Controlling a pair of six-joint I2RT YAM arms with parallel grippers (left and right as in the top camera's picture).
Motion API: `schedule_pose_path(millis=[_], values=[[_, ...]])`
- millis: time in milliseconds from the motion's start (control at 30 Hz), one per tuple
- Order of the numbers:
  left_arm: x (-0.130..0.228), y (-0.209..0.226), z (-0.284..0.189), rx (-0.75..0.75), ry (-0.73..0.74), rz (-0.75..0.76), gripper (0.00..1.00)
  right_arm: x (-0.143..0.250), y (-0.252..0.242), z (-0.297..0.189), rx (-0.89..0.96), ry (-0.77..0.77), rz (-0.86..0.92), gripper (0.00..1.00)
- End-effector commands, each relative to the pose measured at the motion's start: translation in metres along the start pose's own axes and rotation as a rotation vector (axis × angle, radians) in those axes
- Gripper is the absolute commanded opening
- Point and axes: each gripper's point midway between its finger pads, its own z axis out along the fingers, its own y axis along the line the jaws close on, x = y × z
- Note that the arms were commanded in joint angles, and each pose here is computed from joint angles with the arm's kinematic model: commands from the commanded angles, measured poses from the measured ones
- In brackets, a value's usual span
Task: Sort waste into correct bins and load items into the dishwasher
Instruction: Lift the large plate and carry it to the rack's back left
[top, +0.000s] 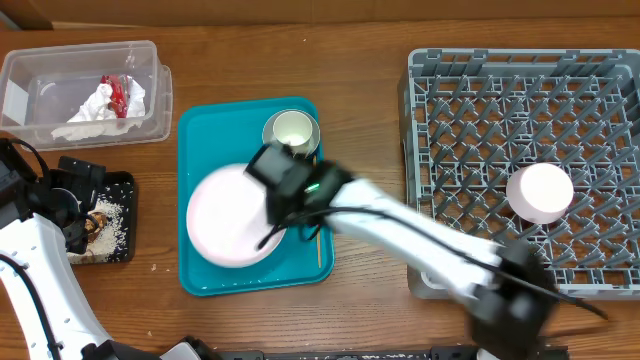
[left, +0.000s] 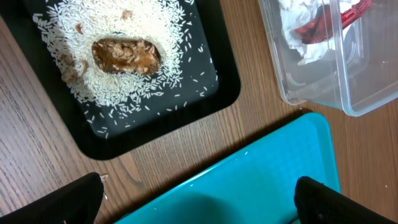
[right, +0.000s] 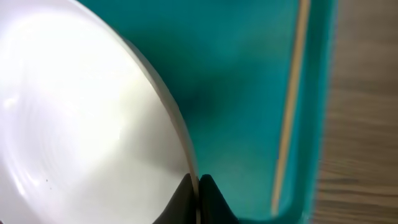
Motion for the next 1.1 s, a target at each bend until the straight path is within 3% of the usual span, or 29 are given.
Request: schedule_pose_path(millis=[0, 233, 433, 1067], values=[[0.000, 0.001, 0.001, -0.008, -0.004, -0.012, 1.00, -0.056, -0.024, -0.100, -0.073, -0.212, -0.070, 0.04], [0.000, 0.001, 0.001, -0.008, -0.004, -0.012, 1.00, -0.107, -0.199, -0.220, 0.274, -0.549, 0.268, 0.04], [0.000, 0.001, 0.001, -0.008, -0.004, -0.012, 1.00, -0.109, -0.303, -0.247, 0.554, -0.612, 0.487, 0.04], [0.000, 0.001, 0.001, -0.008, -0.004, -0.012, 1.00, -0.155, -0.364, -0.151, 0.791, -0.477, 0.501, 0.04]])
